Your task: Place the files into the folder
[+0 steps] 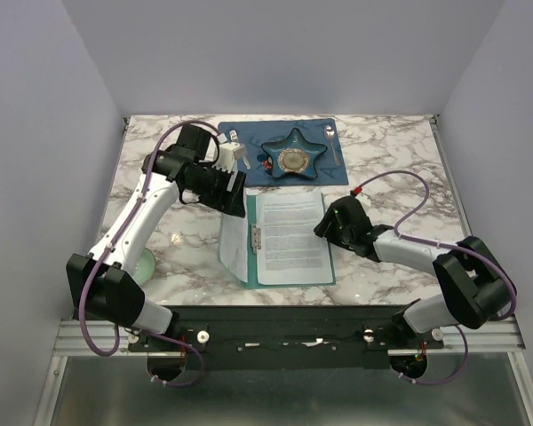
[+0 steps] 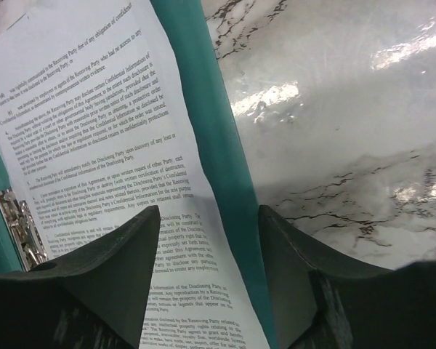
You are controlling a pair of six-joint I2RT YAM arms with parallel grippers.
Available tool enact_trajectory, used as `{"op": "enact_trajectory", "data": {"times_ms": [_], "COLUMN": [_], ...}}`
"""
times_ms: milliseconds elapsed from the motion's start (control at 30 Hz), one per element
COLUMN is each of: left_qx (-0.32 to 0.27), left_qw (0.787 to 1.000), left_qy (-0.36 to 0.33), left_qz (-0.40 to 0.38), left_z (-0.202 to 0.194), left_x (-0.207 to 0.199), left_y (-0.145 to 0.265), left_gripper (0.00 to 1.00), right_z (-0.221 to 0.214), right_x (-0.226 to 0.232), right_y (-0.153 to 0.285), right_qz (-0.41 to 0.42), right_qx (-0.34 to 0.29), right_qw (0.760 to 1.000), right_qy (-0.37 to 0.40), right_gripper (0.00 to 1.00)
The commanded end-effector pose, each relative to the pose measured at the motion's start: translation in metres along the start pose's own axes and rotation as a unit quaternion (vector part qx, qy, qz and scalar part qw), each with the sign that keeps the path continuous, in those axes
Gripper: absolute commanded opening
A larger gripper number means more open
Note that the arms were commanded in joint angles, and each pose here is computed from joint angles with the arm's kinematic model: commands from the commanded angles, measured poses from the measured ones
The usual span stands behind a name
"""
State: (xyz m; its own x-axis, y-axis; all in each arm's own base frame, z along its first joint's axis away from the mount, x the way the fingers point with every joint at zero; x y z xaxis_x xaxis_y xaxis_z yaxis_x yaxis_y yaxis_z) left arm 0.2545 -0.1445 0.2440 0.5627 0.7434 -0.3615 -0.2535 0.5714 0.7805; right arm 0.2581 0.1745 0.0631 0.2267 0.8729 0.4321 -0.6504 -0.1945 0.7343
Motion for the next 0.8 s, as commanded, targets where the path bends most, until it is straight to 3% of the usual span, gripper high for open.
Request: {"op": "enact_trajectory", "data": {"times_ms": [0,167,533,767], "left_qx": [-0.013,0.005,0.046,0.059], "left_qw": [0.989,0.978,0.962,0.965], "left_qy": [0.037,0.041,-0.001,-0.01], "left_qz": [-0.143,-0.205,-0.267,-0.257], "left_z": [0.014,0.014,0.037,0.043], "left_x": [-0.046,-0.06,-0.094,-0.094], "left_y": [0.012,0.004,-0.034,-0.055], "left_gripper": [0.84,0.99,0.99,0.99], "right_z": [-0.055,-0.059,-0.082,-0.054], "right_x": [-0.044,-0.041,-0.036,-0.039], "right_y": [0.002,0.003,0.009,0.03], "right_qz": [-0.061,-0.051,-0.046,-0.083], "right_qx": [0.114,0.123,0.149,0.088], "right_qw": [0.992,0.991,0.988,0.993], "right_qy": [0.005,0.005,-0.01,-0.001], "right_gripper": [0.65,0.63,0.62,0.71]}}
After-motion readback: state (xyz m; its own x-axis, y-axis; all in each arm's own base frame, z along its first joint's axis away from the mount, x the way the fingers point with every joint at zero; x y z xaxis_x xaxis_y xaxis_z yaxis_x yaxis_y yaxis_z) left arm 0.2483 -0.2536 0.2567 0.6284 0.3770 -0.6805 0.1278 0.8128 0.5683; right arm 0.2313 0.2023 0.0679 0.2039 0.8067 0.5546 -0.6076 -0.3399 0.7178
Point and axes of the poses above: each gripper's point midway between its finger pads, its own y axis back along the fingers, its own x axis along the line the jaws close on, z = x × y, the point moved 5 cm from there along y, back along the fingers, and after that the axes turned 1 degree about -y, right-handed, at the moved point
